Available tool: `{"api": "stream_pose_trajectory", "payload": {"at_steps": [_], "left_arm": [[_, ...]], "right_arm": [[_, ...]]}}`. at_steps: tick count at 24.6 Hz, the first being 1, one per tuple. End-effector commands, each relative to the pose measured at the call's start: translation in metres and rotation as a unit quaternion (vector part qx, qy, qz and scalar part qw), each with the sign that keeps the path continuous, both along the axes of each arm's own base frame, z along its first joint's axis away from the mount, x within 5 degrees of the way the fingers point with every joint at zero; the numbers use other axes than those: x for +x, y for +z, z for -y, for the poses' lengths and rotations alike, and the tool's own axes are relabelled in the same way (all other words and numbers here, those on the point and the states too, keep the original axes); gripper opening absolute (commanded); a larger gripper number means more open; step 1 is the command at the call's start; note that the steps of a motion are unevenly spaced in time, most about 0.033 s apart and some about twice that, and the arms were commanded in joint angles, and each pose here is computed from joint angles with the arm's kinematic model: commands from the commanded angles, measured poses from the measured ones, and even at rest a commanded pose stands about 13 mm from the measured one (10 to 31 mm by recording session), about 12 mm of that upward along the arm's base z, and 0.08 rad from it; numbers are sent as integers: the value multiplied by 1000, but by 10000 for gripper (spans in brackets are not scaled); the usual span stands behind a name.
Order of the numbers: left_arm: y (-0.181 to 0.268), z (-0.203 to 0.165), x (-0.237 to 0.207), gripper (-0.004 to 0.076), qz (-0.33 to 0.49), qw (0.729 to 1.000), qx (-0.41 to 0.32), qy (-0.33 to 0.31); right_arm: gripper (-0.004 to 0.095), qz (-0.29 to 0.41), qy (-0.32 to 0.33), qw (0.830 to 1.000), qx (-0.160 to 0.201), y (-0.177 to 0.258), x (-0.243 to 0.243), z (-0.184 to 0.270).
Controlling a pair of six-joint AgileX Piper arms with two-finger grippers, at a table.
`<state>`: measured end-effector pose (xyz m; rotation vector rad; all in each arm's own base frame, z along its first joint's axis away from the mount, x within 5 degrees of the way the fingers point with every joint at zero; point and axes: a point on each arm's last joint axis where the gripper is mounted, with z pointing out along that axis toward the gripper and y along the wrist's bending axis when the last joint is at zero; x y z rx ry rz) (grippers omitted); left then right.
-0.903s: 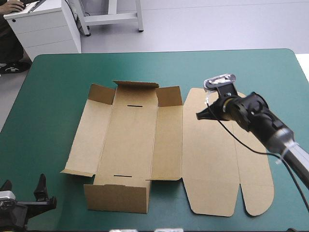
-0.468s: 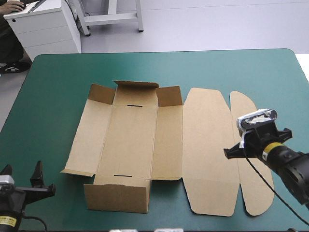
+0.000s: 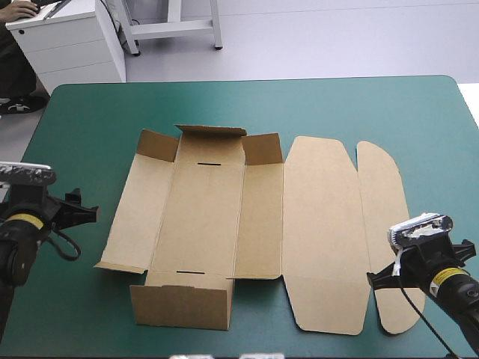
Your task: Fold the box
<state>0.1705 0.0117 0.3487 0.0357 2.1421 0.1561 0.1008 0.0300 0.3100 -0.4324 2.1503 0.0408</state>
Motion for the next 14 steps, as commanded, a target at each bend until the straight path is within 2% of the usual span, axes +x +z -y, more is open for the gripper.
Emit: {"api": "stream_pose_trajectory", "payload": {"at_steps": [1,4,7,9,10,14], "left_arm": [[10,-6,29,447,24,999,-28,14],[-1,-20,49,447,-5,996,-77,36],[-22,-32,61,447,-81,989,-121,2],[-38,-36,70,447,-120,976,-180,-18],[-54,-40,78,447,-161,961,-221,-45],[-85,-43,90,447,-244,933,-256,-68]], "right_arm": [[-20,40,5,999,5,10,0,1],[-20,41,6,999,6,9,-1,1],[-20,43,6,999,7,9,-1,1],[-20,51,8,999,10,10,-1,0],[-20,54,10,998,18,11,0,-1],[-20,51,17,998,12,10,-1,-1]]}}
